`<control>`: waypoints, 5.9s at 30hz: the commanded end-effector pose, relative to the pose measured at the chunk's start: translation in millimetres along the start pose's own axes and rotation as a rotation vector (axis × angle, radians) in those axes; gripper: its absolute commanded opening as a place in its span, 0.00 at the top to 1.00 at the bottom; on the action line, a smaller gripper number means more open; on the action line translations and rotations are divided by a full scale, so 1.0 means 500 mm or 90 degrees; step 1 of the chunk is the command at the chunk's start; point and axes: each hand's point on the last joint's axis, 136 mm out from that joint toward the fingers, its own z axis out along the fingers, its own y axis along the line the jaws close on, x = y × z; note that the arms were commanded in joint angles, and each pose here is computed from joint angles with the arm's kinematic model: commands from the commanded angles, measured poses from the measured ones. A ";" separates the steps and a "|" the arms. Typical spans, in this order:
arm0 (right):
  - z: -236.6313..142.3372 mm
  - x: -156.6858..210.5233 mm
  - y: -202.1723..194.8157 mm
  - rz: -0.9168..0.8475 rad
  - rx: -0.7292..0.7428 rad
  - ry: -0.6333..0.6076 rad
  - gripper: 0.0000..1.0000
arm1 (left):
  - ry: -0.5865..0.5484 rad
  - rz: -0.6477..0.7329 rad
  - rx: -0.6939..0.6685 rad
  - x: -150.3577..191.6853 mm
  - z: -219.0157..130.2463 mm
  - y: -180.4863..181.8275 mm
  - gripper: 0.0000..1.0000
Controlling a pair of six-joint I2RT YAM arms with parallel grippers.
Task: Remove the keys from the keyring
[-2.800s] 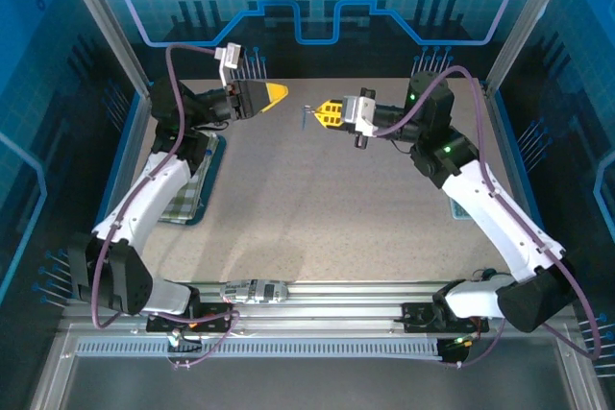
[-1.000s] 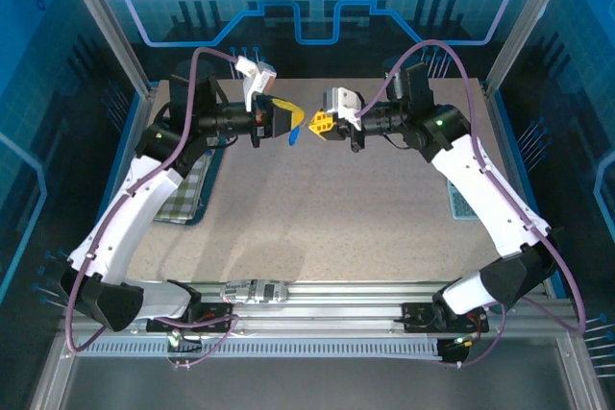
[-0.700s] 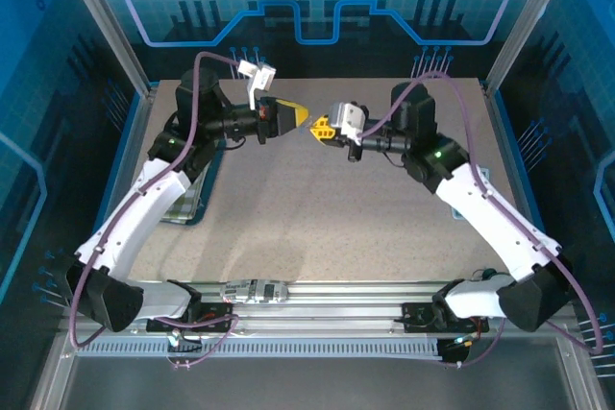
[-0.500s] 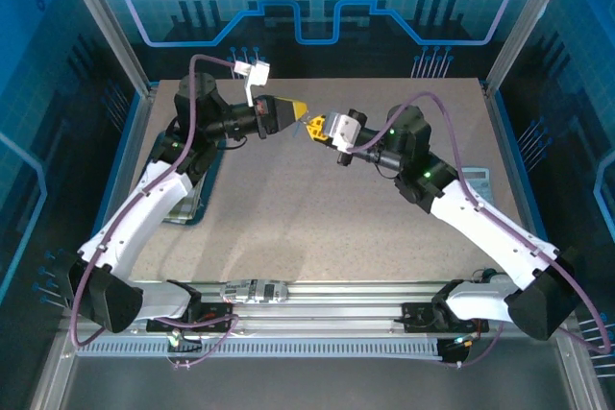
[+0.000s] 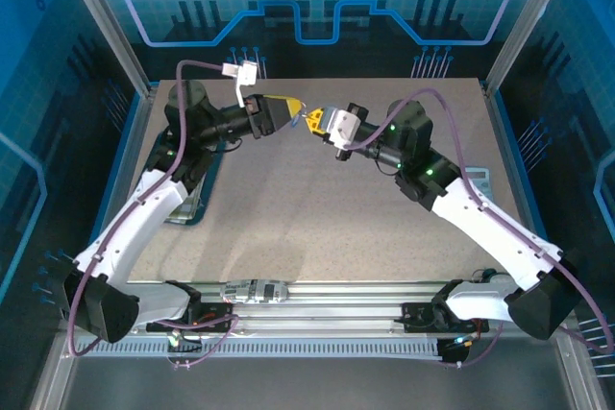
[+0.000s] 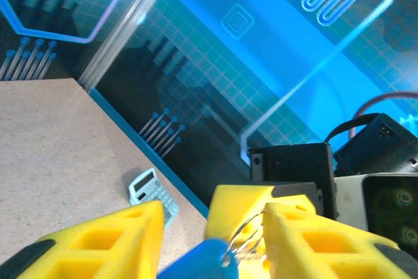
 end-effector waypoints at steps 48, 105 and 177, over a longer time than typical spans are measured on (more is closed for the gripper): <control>-0.011 0.007 0.044 0.066 -0.256 0.107 1.00 | 0.193 0.134 0.034 0.080 -0.001 -0.049 0.74; -0.007 0.046 0.066 -0.048 -0.209 0.201 1.00 | 0.101 0.094 0.000 0.015 -0.041 -0.047 0.42; 0.053 -0.035 -0.020 0.019 0.290 -0.006 1.00 | 0.014 0.012 -0.056 0.042 -0.012 0.021 1.00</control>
